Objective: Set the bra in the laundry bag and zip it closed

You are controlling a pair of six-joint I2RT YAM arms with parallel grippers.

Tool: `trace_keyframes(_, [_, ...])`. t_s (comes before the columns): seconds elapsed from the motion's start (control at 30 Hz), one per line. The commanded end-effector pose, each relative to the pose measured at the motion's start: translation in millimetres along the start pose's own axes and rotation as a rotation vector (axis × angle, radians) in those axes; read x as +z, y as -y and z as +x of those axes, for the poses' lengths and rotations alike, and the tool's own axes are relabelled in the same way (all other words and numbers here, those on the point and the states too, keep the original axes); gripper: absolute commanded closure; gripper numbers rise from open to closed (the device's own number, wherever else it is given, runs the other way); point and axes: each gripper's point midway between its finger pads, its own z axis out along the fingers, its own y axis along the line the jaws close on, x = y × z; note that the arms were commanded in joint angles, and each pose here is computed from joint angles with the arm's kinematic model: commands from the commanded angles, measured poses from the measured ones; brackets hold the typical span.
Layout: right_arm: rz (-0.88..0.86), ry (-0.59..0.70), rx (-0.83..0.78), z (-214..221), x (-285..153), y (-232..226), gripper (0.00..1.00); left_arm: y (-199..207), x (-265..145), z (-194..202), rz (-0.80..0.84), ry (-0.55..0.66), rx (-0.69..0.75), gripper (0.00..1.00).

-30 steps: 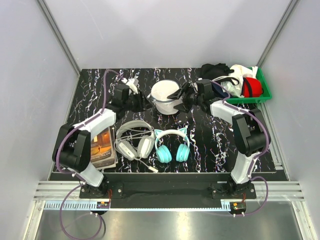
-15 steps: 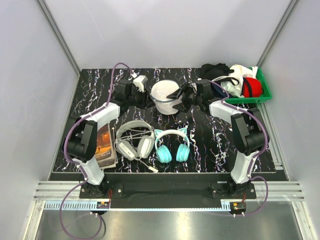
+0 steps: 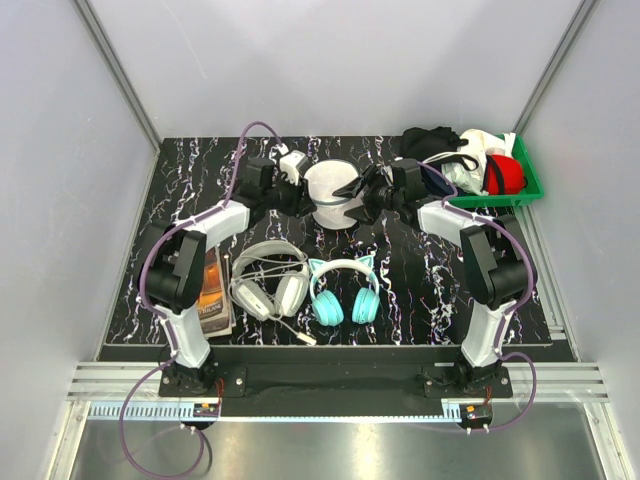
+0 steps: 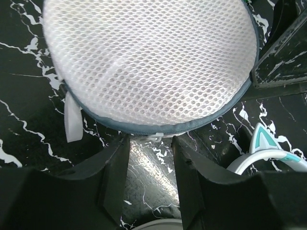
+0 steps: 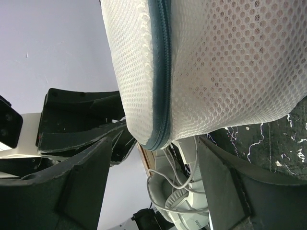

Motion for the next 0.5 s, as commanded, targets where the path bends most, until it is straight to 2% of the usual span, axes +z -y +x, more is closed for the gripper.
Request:
trace_keyframes(0.0, [-0.066,0.008,-0.038,-4,5,-28,0.22,1,10,-37,-0.004,0.104,0.116,0.57])
trace_keyframes(0.23, [-0.046,0.007,-0.029,-1,11,-26,0.23,-6,17,-50,-0.050,0.139,0.135,0.86])
trace_keyframes(0.3, [-0.031,0.028,-0.013,-2,14,-26,0.23,-9,18,-47,-0.062,0.127,0.128,1.00])
trace_keyframes(0.47, [0.013,0.085,0.051,-1,23,-22,0.24,6,16,-44,-0.020,0.128,0.089,1.00])
